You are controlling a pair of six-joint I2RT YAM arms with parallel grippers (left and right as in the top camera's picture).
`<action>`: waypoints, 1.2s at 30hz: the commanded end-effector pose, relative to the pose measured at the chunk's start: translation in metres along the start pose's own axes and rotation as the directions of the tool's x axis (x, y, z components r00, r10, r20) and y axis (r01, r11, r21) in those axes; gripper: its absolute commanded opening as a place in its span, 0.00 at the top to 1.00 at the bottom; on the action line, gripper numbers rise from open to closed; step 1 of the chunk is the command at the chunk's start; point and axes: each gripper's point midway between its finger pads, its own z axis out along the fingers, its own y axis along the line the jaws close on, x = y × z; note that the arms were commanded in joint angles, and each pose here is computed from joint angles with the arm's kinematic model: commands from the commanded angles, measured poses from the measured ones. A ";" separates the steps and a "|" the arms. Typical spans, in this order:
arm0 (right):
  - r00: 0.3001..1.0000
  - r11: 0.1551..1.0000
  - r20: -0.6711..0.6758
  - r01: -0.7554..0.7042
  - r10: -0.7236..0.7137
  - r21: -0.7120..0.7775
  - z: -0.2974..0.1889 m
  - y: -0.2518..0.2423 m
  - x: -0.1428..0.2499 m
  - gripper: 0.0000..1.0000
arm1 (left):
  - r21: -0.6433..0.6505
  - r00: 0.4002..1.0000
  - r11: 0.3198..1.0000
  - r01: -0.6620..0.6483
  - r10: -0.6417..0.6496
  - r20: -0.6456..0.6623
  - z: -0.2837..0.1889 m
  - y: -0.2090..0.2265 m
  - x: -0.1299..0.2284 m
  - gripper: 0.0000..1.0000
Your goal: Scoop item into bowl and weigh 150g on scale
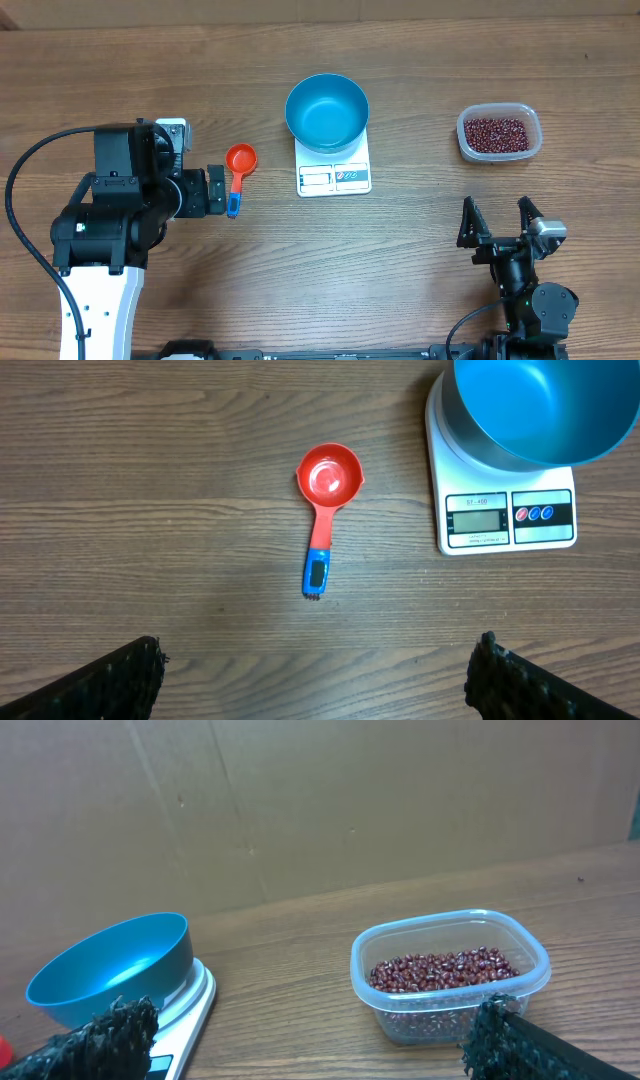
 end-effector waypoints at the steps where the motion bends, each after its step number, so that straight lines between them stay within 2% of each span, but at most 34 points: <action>1: 1.000 1.000 0.004 -0.004 0.004 0.004 0.000 -0.001 0.002 0.00 | -0.001 0.999 1.000 -0.020 0.020 0.029 -0.006 0.000 -0.009 0.00; 36: 1.000 1.000 0.003 -0.004 0.004 0.004 0.000 -0.001 0.002 0.00 | -0.003 1.000 1.000 -0.019 0.019 0.014 -0.006 0.001 -0.005 0.00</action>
